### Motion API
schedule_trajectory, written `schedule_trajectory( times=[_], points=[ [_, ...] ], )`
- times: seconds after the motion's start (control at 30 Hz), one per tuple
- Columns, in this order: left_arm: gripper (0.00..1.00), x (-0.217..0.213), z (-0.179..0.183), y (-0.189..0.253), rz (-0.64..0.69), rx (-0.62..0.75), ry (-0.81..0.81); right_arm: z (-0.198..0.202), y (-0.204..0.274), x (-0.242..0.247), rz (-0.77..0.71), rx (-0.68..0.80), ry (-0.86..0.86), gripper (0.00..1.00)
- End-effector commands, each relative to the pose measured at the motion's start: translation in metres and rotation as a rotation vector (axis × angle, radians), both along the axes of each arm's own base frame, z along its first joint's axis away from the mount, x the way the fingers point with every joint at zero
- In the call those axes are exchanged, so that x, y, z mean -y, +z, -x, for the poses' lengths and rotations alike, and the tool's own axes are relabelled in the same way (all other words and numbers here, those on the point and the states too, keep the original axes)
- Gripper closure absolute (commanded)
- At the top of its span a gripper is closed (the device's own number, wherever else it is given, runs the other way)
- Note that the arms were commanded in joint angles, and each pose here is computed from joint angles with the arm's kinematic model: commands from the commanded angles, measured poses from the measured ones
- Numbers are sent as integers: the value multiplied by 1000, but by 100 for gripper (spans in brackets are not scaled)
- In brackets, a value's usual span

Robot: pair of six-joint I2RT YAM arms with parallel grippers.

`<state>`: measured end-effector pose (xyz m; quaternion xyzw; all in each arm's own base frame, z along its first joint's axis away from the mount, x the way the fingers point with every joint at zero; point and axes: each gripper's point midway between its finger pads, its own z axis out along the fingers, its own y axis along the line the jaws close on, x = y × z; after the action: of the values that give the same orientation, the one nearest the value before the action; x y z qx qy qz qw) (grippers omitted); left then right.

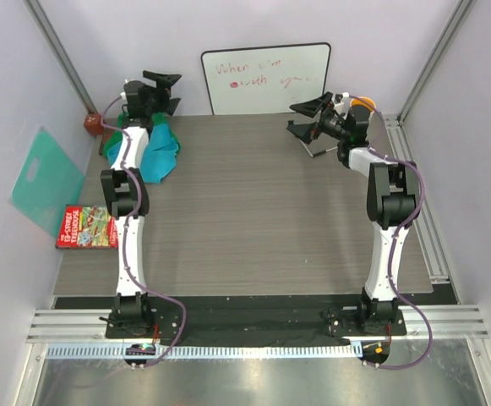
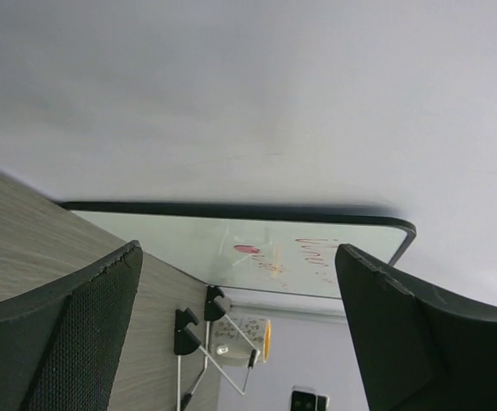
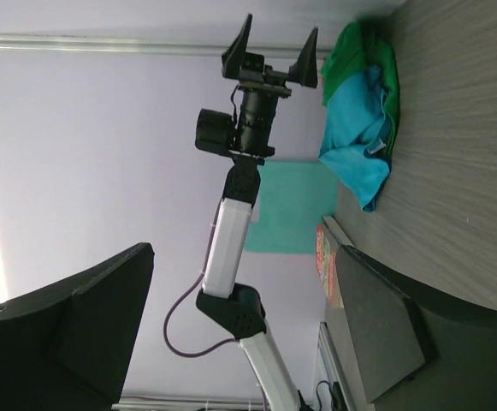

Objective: Fold and stack the t-shirts

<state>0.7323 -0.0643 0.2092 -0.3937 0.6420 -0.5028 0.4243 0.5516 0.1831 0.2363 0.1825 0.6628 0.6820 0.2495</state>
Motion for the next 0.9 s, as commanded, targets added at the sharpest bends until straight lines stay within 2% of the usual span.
schedule_trajectory(
  times=[0.0, 0.07, 0.13, 0.23, 0.6, 0.63, 0.87],
  points=[
    [6, 21, -6, 42, 87, 166, -8, 26, 40, -7, 7, 100, 51, 7],
    [6, 25, -9, 39, 96, 174, -3, 26, 38, -7, 14, 90, 52, 7],
    [6, 50, -9, 32, 110, 172, -21, 26, 38, -7, 13, 84, 55, 7],
    [6, 54, -12, 25, 135, 183, -11, 29, 35, -7, 15, 69, 63, 7],
    [6, 47, -25, 10, 133, 199, 99, 38, 36, 7, -5, 53, 61, 7],
    [6, 46, -25, 10, 133, 200, 104, 34, 37, 21, -5, 55, 34, 7],
    [6, 42, -29, 0, 151, 187, 137, 29, 33, 22, -33, 41, 39, 7]
  ],
)
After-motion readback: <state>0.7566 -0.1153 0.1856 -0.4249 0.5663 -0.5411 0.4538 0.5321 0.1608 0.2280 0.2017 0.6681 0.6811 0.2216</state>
